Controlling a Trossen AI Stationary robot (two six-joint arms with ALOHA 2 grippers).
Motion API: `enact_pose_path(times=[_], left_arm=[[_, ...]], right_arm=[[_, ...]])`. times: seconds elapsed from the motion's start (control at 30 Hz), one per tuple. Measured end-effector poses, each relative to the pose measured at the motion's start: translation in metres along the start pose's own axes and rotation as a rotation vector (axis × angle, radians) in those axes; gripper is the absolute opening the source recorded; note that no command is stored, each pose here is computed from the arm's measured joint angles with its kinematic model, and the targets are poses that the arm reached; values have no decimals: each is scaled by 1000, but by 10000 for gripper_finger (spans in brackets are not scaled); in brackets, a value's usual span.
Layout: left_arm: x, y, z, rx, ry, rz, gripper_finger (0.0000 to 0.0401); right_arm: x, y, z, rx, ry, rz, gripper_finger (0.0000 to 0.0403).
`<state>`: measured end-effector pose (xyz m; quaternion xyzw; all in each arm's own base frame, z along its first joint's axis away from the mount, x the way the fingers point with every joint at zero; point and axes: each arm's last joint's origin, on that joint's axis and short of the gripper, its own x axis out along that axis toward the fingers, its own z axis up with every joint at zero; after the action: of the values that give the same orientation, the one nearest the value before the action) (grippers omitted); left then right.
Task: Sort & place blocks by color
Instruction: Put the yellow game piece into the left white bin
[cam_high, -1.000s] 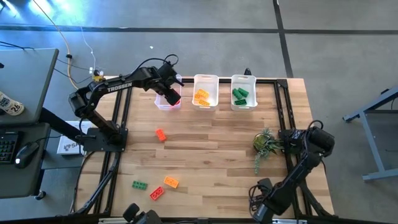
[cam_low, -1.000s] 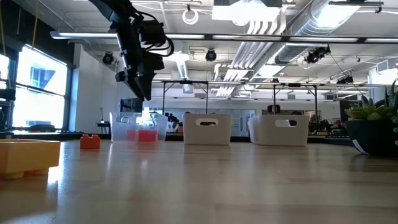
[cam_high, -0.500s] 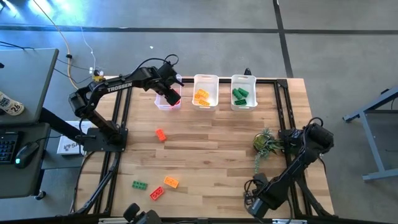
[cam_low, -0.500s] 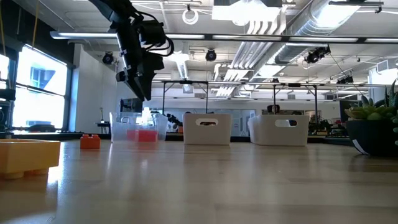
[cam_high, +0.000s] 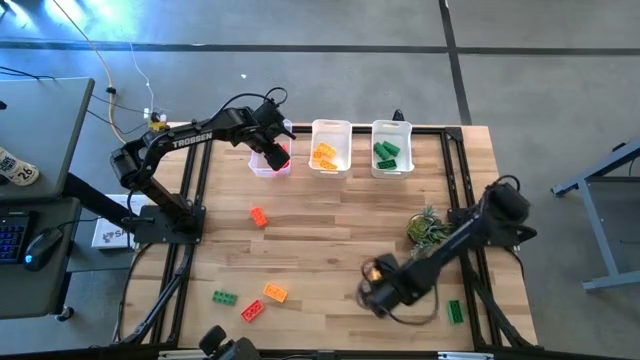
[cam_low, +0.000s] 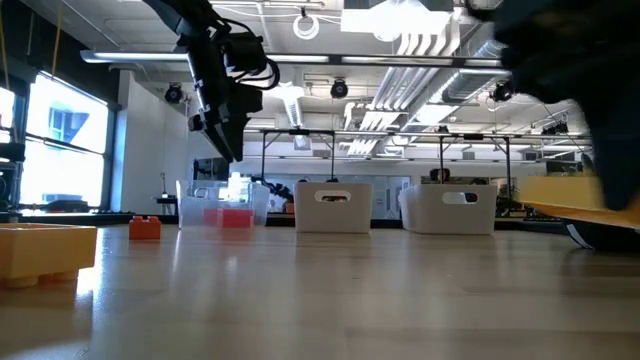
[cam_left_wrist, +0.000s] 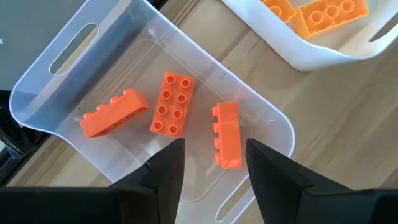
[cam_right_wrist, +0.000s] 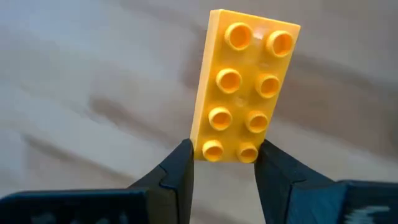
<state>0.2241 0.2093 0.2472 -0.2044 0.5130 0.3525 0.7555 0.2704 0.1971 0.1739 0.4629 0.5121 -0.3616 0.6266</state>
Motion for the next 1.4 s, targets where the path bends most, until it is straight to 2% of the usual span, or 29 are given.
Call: enact_pose_path(times=[0.23,0.57,0.83,1.1,1.3,1.4], left_arm=[[0,-1,0,0,1,-33,157],[0,-3,0,0,7,-113,156],[-1,-5,-5,0,62,-173,157],[-1,-4,-14,-97,160,-159,156],[-3,-7,-22,-150,253,-143,157],[-5,-12,-28,-132,306,-139,157]], right_arm=[[5,22,64,-58,-105,81,109],[7,32,166,-211,-220,152,109],[1,25,247,-380,-288,275,109],[-14,11,306,-518,-347,471,109],[-37,-3,341,-629,-417,424,109],[-52,-7,358,-684,-471,383,109]])
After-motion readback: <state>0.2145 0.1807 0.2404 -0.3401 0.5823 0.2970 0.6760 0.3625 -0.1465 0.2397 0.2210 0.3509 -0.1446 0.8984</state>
